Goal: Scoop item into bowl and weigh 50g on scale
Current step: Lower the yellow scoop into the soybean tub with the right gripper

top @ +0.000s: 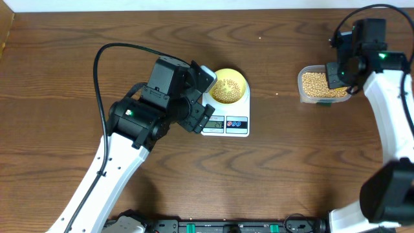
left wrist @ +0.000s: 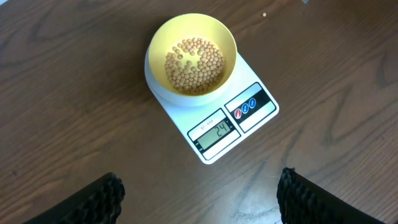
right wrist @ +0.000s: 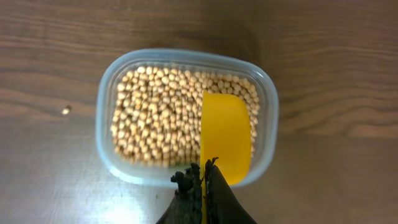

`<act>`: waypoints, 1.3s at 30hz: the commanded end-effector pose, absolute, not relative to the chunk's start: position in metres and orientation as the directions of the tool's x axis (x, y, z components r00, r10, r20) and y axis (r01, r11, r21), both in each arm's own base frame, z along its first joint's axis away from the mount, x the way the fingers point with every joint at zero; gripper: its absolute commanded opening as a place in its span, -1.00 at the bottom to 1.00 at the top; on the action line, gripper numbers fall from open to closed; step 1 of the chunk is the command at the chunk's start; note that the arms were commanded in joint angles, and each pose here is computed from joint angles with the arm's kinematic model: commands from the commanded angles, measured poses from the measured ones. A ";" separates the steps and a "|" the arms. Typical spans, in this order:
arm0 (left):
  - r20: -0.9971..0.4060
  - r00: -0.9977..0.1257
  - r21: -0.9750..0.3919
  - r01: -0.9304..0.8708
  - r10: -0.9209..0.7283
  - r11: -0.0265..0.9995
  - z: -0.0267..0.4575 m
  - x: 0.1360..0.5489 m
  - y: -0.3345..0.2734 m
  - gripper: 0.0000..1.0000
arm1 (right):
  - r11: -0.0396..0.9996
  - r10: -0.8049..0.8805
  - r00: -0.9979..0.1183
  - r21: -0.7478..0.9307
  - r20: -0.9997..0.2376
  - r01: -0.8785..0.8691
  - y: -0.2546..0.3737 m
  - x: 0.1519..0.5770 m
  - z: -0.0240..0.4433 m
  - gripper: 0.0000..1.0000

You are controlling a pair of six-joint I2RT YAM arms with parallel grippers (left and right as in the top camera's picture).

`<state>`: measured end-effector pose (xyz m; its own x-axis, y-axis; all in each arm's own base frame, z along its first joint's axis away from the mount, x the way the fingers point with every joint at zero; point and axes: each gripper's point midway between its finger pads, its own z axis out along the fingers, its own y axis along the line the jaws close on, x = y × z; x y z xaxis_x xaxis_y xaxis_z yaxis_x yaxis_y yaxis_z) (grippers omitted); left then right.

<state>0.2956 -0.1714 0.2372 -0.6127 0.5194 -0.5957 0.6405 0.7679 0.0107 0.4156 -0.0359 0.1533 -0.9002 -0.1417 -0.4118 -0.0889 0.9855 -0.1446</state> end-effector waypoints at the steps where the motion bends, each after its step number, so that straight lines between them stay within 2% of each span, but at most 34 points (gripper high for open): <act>1: -0.603 -0.605 0.008 0.648 0.520 0.762 0.240 0.296 -0.172 0.62 | 0.983 -0.119 -0.919 -0.173 -0.377 -0.056 -0.045 0.423 0.131 -0.98; 6: -0.603 -0.605 0.008 0.648 0.520 0.762 0.240 0.296 -0.172 0.61 | 0.966 -0.108 -0.939 -0.258 -0.326 -0.022 -0.062 0.424 0.114 -0.98; 13: -0.603 -0.605 0.008 0.648 0.520 0.762 0.240 0.296 -0.172 0.61 | 0.966 -0.108 -0.939 -0.256 -0.326 -0.022 -0.062 0.425 0.112 -0.98; 20: -0.603 -0.605 0.008 0.648 0.520 0.762 0.241 0.296 -0.172 0.62 | 0.983 -0.114 -0.935 -0.172 -0.335 -0.059 -0.046 0.427 0.108 -0.98; 29: -0.603 -0.605 0.008 0.648 0.520 0.762 0.240 0.296 -0.172 0.62 | 0.986 -0.112 -0.948 -0.155 -0.297 -0.067 -0.046 0.428 0.088 -0.98; 39: -0.603 -0.605 0.008 0.648 0.520 0.762 0.241 0.296 -0.172 0.61 | 0.994 -0.108 -0.957 0.001 -0.270 -0.112 -0.021 0.421 0.076 -0.98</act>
